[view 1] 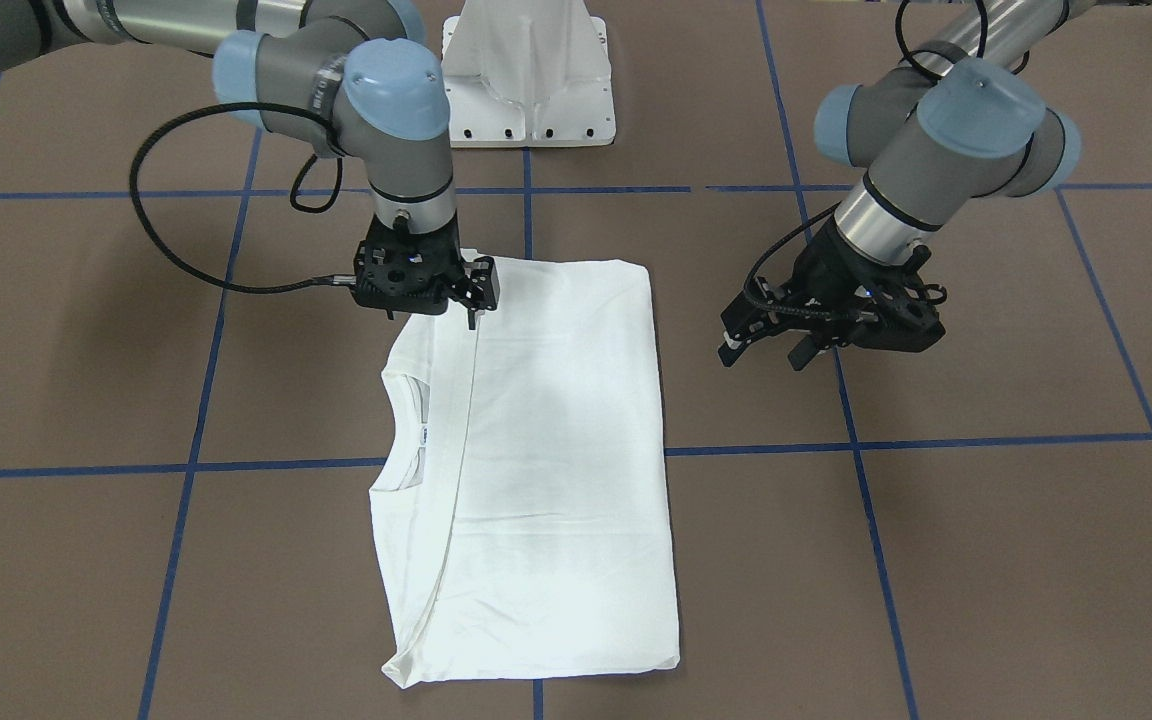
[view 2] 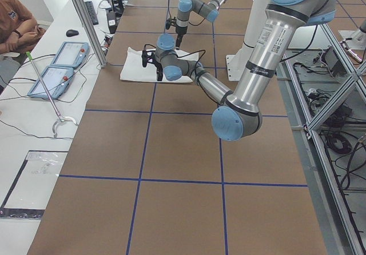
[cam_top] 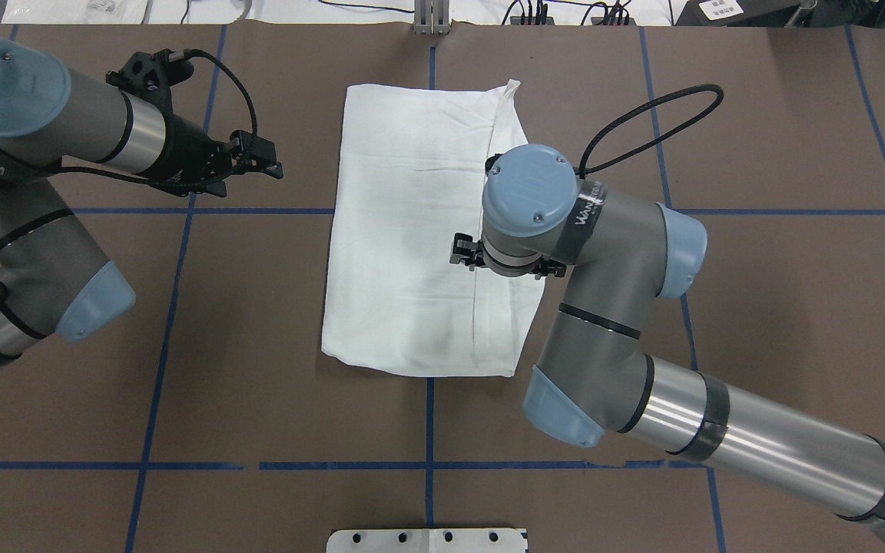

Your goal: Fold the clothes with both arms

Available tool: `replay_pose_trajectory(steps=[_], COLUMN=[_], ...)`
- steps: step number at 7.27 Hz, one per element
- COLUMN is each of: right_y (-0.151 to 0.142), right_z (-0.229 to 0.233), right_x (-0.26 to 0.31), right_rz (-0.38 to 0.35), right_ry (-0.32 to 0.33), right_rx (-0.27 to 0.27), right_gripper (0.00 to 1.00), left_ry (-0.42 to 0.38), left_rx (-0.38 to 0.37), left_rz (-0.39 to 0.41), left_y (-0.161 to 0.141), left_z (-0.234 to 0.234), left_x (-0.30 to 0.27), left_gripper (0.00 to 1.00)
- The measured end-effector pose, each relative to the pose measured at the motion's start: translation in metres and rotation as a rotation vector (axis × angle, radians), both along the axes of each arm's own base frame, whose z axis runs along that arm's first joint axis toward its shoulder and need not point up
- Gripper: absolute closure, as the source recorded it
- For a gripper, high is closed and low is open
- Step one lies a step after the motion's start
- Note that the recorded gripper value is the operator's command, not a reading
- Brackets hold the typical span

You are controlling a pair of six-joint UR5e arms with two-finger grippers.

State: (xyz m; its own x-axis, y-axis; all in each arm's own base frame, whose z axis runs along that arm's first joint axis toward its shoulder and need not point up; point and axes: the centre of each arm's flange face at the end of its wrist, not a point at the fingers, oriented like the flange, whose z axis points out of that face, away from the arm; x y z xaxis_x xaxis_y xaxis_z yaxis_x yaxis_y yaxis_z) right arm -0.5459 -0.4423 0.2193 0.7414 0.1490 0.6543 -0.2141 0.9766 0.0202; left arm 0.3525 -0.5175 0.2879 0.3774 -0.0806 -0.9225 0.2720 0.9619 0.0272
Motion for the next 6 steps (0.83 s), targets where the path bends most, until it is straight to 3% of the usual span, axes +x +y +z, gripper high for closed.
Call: replay_pose_trajectory(steps=[3, 6], right_y=[0.032, 0.049], right_z=[0.014, 0.033], right_x=[-0.042, -0.048], right_rz=[-0.106, -0.196], right_ry=[0.055, 0.109], right_rx=[0.023, 0.039], right_gripper=[0.0, 0.0], left_ry=[-0.006, -0.004], left_rx=[-0.005, -0.008], left_rz=[0.016, 0.035], left_y=[0.012, 0.02], left_z=[-0.007, -0.008], left_x=[-0.001, 0.009], left_gripper=[0.0, 0.0])
